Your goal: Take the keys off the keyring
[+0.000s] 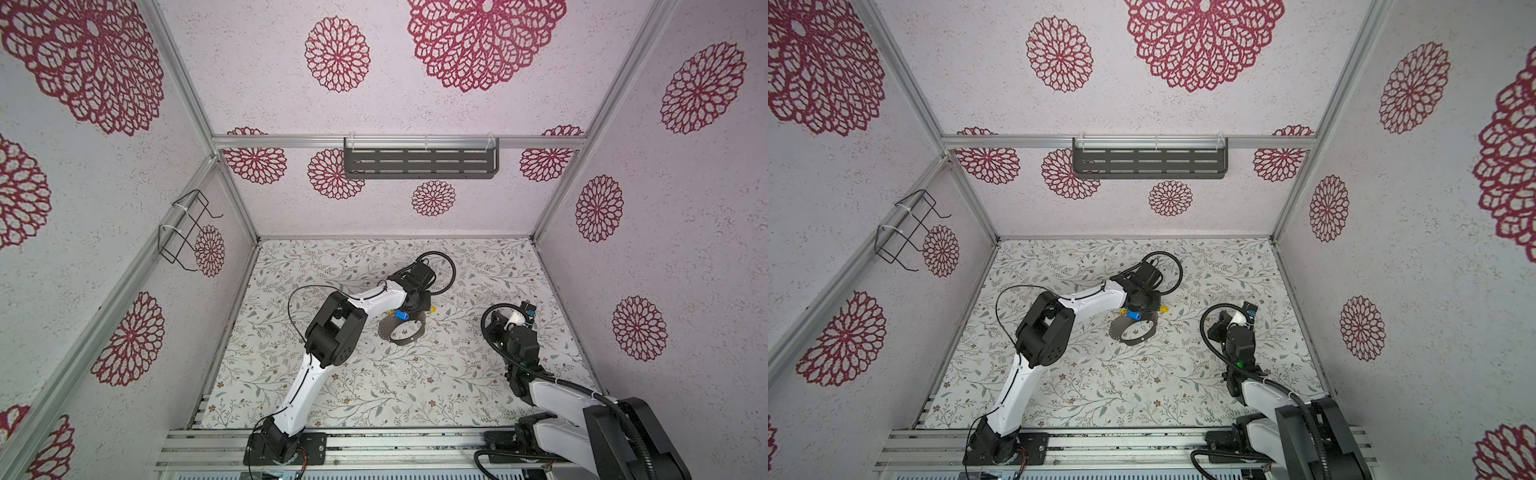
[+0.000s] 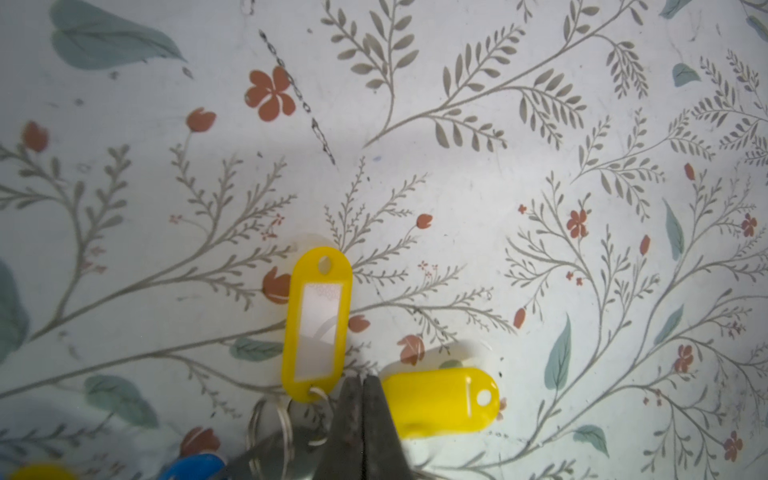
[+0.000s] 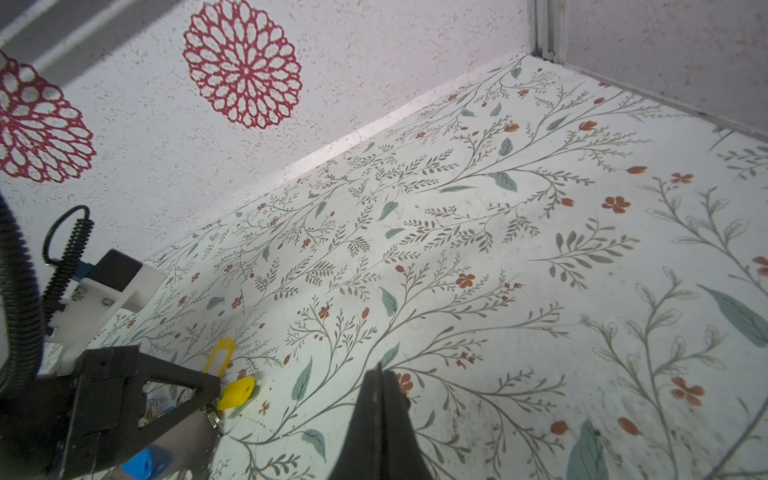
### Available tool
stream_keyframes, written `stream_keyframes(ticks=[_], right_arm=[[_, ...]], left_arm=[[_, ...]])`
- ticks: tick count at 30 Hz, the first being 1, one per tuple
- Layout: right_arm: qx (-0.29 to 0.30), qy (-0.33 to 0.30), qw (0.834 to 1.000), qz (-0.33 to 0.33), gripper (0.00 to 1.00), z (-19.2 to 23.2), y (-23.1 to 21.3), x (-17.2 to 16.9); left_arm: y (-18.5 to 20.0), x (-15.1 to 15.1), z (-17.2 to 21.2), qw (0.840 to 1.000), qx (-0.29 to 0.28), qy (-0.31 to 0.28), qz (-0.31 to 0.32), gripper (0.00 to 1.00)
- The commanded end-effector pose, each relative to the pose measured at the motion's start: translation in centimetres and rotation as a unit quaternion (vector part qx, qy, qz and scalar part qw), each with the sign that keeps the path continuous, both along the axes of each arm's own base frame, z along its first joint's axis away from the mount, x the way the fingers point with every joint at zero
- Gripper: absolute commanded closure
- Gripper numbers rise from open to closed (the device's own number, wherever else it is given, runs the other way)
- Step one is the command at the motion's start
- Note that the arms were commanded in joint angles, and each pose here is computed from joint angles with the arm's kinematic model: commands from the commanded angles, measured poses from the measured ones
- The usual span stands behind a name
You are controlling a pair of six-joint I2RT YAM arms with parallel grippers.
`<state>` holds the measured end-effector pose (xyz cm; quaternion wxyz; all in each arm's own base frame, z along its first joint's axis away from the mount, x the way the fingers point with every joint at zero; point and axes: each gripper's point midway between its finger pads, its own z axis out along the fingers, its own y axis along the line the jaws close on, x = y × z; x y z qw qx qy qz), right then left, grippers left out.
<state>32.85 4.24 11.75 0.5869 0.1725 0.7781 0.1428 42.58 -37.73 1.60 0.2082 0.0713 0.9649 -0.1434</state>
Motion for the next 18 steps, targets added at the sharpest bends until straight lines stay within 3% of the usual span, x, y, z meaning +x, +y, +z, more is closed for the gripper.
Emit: stream_keyframes(ticks=[1, 7, 10, 11, 14, 18], right_arm=[[-0.003, -0.03, 1.0, -0.002, 0.99, 2.1, 0.0, 0.6], [-0.01, -0.04, 0.999, -0.01, 0.99, 2.6, -0.5, 0.1], [-0.012, -0.046, 0.999, -0.003, 0.99, 2.8, -0.4, -0.5], [-0.012, -0.048, 0.999, -0.002, 0.99, 2.8, -0.4, -0.7], [-0.009, -0.044, 0.999, 0.013, 0.99, 3.1, 0.1, -1.0], [-0.007, -0.068, 0.995, 0.068, 0.99, 7.2, 2.0, -1.2]], left_arm=[[0.6, -0.3, 1.7, 0.999, 0.025, -0.02, -0.029, 1.0], [1.0, -1.1, 9.4, 0.989, 0.01, -0.105, -0.104, 1.0], [1.0, -2.4, 12.9, 0.976, -0.019, -0.15, -0.157, 1.0], [1.1, -3.0, 15.5, 0.969, -0.039, -0.175, -0.172, 1.0], [0.8, -5.1, 18.7, 0.947, -0.074, -0.216, -0.228, 1.0], [0.8, -7.5, 22.7, 0.914, -0.109, -0.268, -0.286, 1.0]])
